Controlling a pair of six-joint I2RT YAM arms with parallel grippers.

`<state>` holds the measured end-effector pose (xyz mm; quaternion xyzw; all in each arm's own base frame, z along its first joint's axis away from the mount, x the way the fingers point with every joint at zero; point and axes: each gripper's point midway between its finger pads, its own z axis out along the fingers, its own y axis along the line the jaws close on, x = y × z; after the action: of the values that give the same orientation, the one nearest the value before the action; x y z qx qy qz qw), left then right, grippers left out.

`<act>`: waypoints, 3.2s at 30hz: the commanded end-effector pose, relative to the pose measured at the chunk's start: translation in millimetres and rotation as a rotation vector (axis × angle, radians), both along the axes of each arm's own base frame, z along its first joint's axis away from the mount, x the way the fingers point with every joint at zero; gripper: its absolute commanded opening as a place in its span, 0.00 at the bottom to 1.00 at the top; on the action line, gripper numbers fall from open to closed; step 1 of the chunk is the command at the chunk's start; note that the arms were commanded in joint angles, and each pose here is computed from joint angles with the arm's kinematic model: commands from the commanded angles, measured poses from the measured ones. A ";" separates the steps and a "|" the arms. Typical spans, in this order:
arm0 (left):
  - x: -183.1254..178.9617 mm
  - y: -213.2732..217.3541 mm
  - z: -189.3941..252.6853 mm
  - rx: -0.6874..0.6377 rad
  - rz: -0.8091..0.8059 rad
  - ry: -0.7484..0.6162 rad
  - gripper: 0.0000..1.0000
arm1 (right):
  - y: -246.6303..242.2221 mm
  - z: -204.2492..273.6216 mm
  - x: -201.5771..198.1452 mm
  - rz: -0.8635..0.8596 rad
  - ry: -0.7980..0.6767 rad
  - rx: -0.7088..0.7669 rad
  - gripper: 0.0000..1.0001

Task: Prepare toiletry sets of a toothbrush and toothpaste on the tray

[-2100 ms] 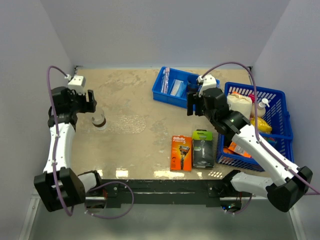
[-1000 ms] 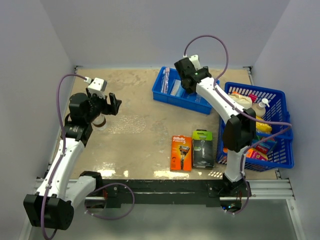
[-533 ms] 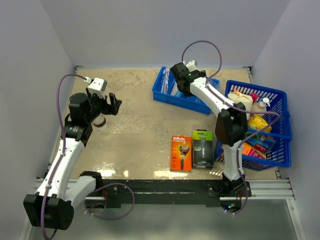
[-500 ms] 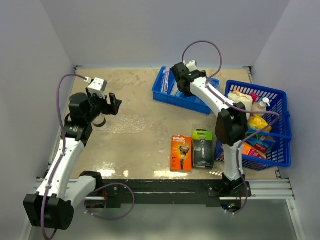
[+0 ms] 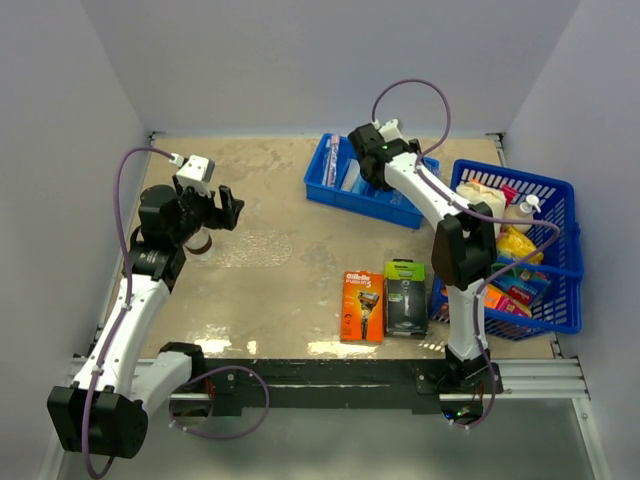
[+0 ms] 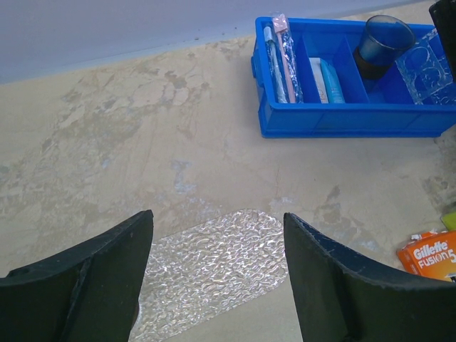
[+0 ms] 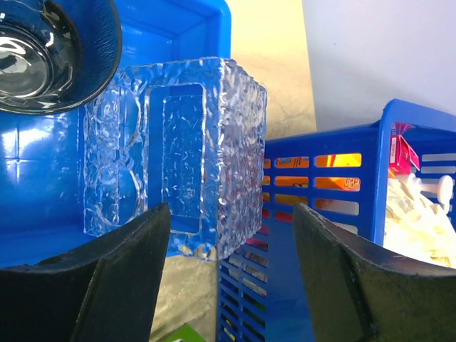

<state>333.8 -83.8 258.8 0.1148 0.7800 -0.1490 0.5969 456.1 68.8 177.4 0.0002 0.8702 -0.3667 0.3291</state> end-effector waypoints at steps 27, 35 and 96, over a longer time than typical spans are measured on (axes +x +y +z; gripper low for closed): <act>2.3 -4.4 10.7 -0.024 -0.009 -0.036 0.78 | -20.5 8.9 8.6 -0.067 -0.049 -0.102 0.29; 2.6 -4.5 11.8 -0.024 -0.009 -0.039 0.78 | -20.1 23.8 8.8 -0.062 -0.080 -0.091 0.15; -43.0 -119.0 9.5 -0.240 -0.640 0.021 0.77 | 176.6 82.1 -121.5 1.011 -0.013 0.481 0.00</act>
<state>282.5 -198.2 271.6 0.2940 0.6802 -0.4115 0.5306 340.0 218.9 238.0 -0.3158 0.8490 0.0080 0.4235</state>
